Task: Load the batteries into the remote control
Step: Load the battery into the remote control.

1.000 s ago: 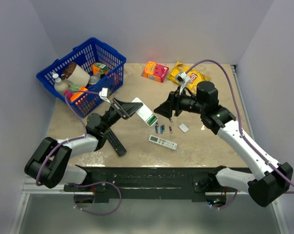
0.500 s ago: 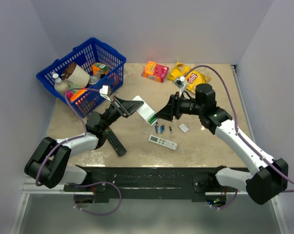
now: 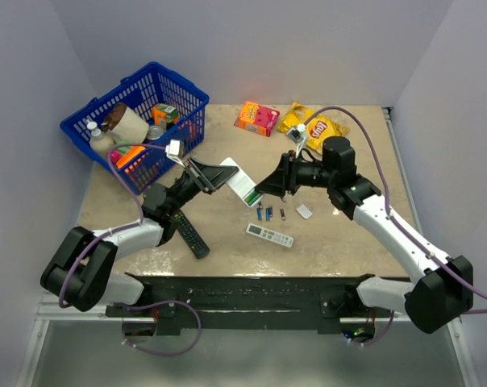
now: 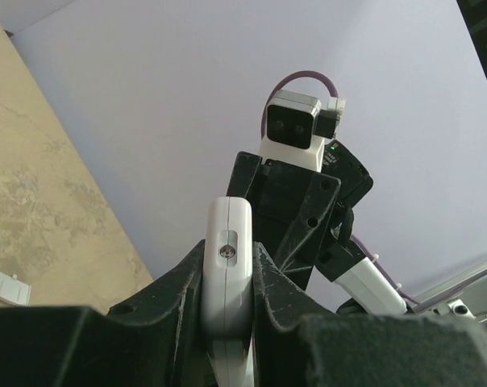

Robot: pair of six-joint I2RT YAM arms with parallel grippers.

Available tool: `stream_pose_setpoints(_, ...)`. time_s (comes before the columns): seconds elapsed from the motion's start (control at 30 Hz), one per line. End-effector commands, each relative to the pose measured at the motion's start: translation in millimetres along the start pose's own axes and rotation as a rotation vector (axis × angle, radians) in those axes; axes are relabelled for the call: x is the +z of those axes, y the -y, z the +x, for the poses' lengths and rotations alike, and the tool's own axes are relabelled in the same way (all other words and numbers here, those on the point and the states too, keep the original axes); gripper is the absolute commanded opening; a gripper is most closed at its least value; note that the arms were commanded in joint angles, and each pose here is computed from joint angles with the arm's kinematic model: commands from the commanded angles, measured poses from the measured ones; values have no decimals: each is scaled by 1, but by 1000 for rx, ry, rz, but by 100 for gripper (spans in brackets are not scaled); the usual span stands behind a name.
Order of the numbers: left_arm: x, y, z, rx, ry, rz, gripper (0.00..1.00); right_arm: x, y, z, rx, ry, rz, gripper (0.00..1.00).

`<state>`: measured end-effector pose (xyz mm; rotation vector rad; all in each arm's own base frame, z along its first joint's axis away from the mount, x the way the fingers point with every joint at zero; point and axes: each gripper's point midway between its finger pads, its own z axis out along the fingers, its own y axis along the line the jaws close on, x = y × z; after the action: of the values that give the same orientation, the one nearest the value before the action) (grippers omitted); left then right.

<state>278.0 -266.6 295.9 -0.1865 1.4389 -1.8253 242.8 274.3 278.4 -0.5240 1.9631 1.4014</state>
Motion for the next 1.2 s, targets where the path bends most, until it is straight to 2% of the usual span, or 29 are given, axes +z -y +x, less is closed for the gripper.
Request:
stream_pose_setpoints(0.0,-10,108,-18,228,88,420,0,1,-3,-1,-2,3,-37,45)
stream_pose_setpoints(0.17,-10,110,-19,233,88,426,0,3,0,1,9,-7,-42,37)
stream_pose_setpoints(0.37,-9,116,-23,239,108,437,0,6,2,11,31,-43,-66,17)
stream_pose_setpoints(0.43,-8,118,-25,246,122,441,0,7,3,16,30,-65,-83,14)
stream_pose_setpoints(0.73,0,136,-34,264,166,487,0,12,15,31,55,-131,-80,16)
stream_pose_setpoints(0.87,1,145,-40,252,192,518,0,15,25,38,7,-136,-46,16)
stream_pose_setpoints(0.97,2,152,-44,246,205,540,0,16,31,43,-28,-135,-25,11)
stream_pose_setpoints(1.07,3,157,-45,248,206,553,0,16,44,46,-56,-137,41,0)
stream_pose_setpoints(1.17,3,157,-43,251,194,553,0,14,56,44,-77,-134,111,0)
